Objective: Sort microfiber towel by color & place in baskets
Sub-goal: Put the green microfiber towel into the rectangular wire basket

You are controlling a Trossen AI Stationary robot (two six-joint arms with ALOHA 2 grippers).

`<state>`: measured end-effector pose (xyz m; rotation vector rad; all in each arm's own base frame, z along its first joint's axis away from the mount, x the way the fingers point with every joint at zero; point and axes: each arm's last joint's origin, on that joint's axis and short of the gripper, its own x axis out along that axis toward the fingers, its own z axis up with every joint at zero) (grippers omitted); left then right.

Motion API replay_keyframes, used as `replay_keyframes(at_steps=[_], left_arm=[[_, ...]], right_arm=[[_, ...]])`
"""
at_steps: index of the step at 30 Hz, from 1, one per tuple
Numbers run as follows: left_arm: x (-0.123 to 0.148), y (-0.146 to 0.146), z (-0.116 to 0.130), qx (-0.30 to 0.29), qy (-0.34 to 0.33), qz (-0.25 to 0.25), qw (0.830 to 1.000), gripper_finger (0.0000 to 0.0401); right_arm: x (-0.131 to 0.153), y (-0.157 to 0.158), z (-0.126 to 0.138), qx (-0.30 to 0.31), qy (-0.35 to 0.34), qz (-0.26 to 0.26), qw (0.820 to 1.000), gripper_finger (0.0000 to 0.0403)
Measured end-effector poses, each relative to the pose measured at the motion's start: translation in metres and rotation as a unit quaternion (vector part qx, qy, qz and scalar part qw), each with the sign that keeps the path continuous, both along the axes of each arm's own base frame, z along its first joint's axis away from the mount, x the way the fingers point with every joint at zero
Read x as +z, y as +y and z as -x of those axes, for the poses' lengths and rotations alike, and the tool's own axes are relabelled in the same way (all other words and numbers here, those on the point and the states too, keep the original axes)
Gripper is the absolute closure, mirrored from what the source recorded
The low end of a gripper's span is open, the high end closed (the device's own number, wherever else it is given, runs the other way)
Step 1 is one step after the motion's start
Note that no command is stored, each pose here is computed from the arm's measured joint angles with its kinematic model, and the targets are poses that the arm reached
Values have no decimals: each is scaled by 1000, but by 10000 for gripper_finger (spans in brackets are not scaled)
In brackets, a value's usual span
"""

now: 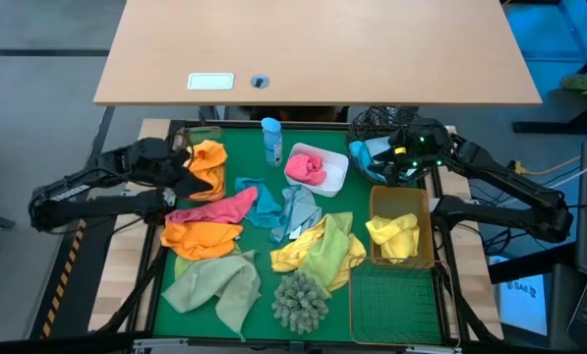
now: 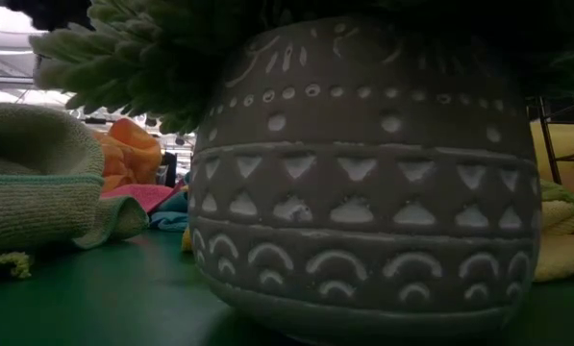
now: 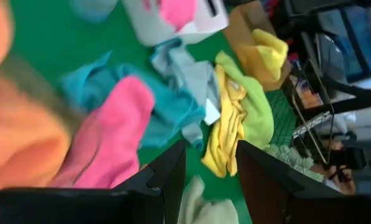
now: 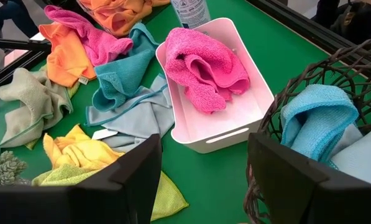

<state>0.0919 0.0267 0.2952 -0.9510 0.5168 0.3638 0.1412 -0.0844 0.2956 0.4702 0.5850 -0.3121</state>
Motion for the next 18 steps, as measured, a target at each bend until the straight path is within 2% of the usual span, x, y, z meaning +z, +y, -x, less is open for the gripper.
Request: replay_keyframes(at_steps=[5,11,18], left_arm=[[4,-4,-30,-62,-23,-56,996,266],[-7,-23,-64,-143,6,-57,988,266],[-34,-68,-97,-240,72,-42,967,266]], right_arm=[[0,0,0,0,0,0,1000,166],[0,0,0,0,0,-1,1000,166],[0,0,0,-1,0,-1,1000,166]])
